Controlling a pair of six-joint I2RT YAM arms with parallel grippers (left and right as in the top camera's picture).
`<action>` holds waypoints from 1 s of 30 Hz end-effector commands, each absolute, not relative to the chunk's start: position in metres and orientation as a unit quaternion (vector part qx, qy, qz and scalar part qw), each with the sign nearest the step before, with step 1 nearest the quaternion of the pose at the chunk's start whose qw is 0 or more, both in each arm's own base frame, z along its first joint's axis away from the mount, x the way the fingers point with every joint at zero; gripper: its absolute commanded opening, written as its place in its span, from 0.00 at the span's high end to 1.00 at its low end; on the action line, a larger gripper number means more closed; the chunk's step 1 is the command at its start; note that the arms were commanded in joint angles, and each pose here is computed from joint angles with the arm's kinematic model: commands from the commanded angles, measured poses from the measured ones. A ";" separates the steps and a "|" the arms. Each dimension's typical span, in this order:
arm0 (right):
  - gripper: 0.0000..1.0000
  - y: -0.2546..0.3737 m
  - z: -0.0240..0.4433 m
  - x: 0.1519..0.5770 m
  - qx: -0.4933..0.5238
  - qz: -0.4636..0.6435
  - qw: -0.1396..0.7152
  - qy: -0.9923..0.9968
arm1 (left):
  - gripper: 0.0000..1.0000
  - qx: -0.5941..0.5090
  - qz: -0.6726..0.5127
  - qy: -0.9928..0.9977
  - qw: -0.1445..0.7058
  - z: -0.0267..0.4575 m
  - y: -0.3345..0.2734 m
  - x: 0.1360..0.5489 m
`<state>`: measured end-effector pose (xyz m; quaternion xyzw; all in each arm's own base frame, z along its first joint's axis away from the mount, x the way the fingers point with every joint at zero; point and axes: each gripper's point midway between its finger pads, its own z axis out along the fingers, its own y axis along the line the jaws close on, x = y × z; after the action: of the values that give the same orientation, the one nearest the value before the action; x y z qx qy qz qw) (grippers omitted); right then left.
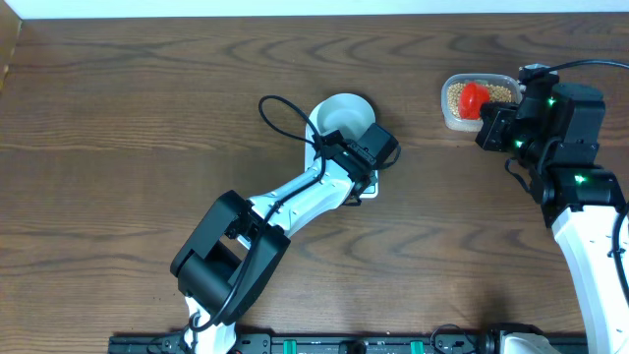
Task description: Scoop item into bowl and weigh 50g on scale
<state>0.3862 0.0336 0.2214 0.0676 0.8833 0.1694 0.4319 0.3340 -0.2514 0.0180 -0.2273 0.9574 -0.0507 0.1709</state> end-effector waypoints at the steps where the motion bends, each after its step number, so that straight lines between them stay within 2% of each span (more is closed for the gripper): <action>1: 0.99 0.030 0.235 0.388 0.062 0.163 0.449 0.876 | 0.93 -0.231 -0.035 0.956 0.175 0.011 -0.246 0.333; 30: 0.99 0.030 0.235 0.388 0.056 0.159 0.451 0.877 | 0.93 -0.229 -0.022 0.959 0.165 -0.004 -0.244 0.330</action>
<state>0.3862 0.0336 0.2214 0.0626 0.8837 0.1669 0.4329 0.3350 -0.2520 0.0160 -0.2270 0.9571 -0.0500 0.1728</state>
